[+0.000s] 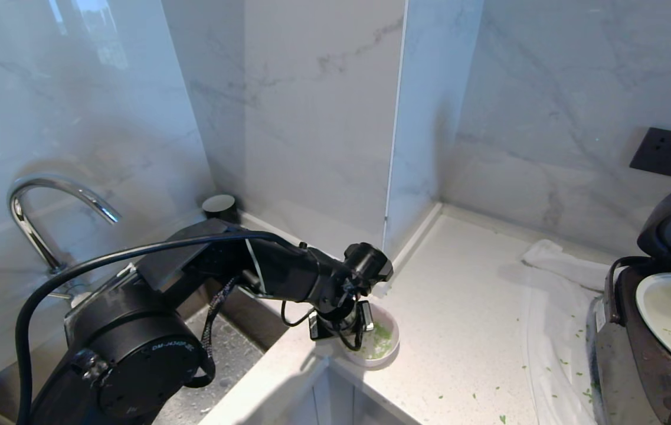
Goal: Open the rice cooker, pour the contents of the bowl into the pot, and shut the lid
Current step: Place the bowl on the table
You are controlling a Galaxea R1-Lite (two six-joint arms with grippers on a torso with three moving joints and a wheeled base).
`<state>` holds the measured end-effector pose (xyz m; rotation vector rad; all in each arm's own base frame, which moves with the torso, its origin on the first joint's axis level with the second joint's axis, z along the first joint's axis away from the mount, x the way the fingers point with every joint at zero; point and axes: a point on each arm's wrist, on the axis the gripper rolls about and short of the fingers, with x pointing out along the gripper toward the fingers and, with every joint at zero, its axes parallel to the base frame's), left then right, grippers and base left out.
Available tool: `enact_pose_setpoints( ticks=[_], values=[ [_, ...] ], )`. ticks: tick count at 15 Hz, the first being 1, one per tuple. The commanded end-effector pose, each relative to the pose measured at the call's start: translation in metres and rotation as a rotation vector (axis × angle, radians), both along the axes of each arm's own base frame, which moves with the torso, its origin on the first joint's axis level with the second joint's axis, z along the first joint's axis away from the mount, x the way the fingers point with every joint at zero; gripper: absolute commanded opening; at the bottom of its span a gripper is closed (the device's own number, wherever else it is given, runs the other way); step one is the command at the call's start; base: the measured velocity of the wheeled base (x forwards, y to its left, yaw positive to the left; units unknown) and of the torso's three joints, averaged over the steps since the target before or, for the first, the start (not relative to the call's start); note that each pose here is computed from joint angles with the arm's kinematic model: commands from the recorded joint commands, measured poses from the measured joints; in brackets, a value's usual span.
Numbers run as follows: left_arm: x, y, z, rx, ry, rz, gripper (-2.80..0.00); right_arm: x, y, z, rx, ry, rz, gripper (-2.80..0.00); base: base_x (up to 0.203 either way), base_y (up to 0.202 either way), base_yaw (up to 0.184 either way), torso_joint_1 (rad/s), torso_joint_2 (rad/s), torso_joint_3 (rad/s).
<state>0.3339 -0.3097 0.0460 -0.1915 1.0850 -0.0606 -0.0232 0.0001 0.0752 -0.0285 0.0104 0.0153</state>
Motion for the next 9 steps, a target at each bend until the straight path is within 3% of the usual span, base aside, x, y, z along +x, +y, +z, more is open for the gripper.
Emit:
enact_pose_setpoints(
  ticks=[1,4,9],
  values=[
    [0.002,-0.001,-0.002,0.000,0.000,0.008,0.00,0.000,0.000,0.000,-0.001,0.000,-0.001,-2.80,0.000,0.000,0.000,0.000,0.00,0.000],
    [0.003,0.004,0.014,-0.025,-0.024,0.024,0.00,0.000,0.000,0.000,-0.001,0.000,0.002,-2.80,0.000,0.000,0.000,0.000,0.00,0.000],
    [-0.007,0.040,0.078,-0.095,-0.096,0.075,0.00,0.000,0.000,0.000,-0.001,0.000,0.000,-2.80,0.000,0.000,0.000,0.000,0.00,0.000]
  ],
)
